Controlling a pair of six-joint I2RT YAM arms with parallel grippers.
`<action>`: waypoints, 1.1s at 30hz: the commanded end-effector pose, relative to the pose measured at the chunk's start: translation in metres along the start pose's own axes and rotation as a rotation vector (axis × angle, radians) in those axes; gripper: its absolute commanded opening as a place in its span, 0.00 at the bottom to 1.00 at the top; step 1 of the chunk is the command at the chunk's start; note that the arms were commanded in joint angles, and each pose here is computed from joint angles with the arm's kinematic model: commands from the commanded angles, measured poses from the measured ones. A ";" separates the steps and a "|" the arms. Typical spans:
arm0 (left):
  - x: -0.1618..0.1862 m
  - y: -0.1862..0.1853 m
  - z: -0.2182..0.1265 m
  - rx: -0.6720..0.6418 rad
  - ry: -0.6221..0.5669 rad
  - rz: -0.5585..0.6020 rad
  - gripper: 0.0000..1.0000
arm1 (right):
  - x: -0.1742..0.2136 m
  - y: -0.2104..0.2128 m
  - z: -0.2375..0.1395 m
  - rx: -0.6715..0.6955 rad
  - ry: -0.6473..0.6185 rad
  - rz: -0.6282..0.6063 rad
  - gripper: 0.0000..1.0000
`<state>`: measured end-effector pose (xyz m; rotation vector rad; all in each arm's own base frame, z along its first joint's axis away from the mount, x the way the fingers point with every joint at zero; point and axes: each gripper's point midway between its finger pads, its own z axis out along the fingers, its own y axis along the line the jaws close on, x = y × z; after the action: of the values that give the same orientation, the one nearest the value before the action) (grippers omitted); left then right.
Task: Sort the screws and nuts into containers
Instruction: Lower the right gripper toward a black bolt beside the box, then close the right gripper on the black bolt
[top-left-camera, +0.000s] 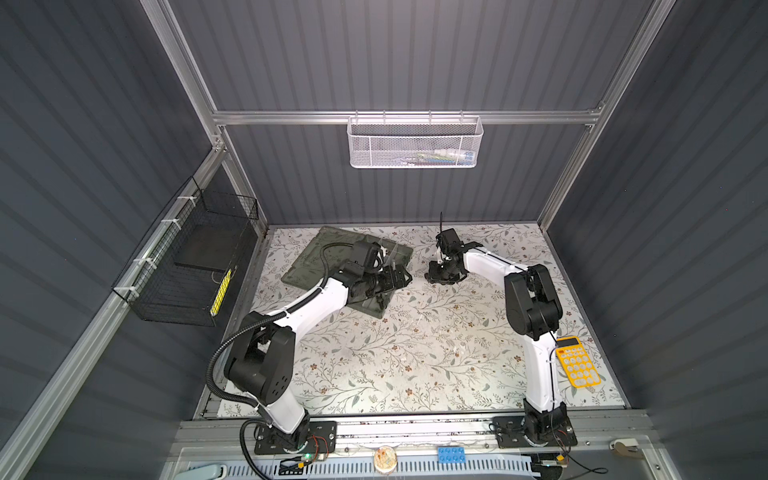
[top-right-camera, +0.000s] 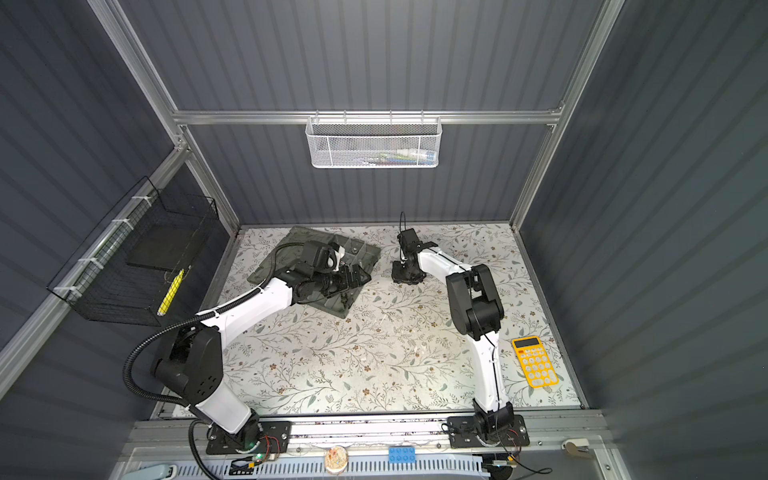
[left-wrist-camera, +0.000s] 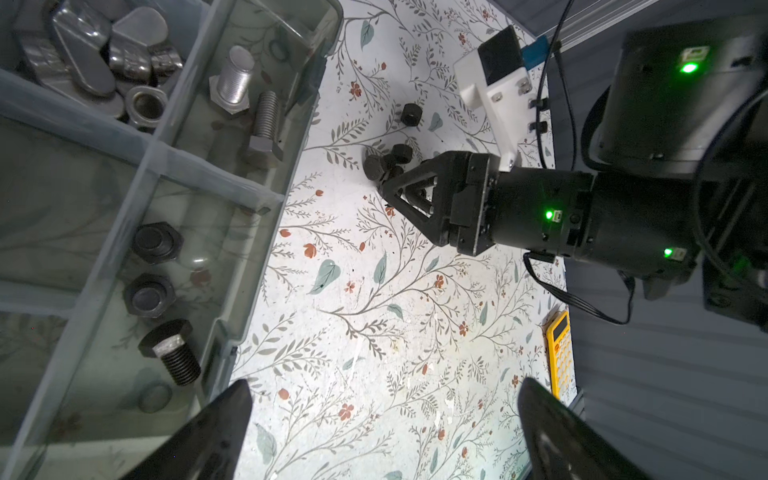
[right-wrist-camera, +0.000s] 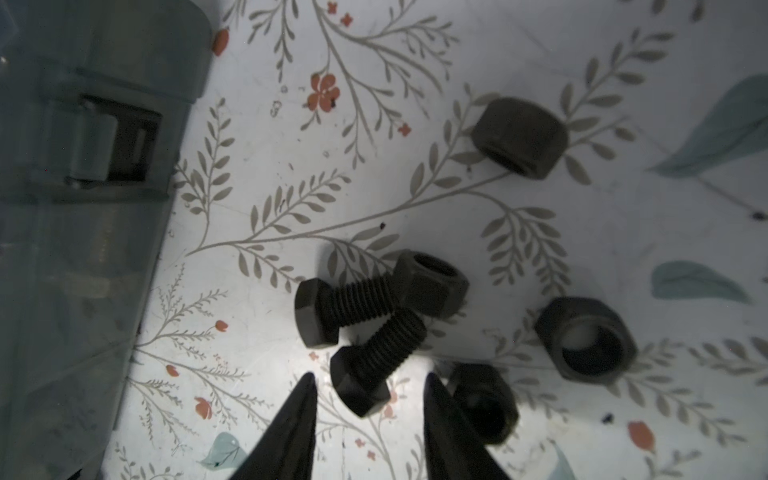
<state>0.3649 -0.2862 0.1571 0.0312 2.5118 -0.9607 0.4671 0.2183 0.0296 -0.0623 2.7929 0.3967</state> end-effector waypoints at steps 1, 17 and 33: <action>-0.005 -0.005 0.000 0.005 0.000 0.017 1.00 | 0.008 -0.005 0.008 0.032 0.033 -0.011 0.41; -0.005 -0.002 0.001 -0.012 0.004 0.002 1.00 | 0.006 -0.007 0.025 0.043 0.064 -0.015 0.43; -0.005 -0.002 0.002 -0.012 0.006 -0.003 1.00 | 0.025 -0.011 0.014 0.037 0.074 -0.003 0.20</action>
<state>0.3666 -0.2864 0.1576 0.0258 2.5202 -0.9525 0.4720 0.2189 0.0210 -0.0825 2.7862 0.3810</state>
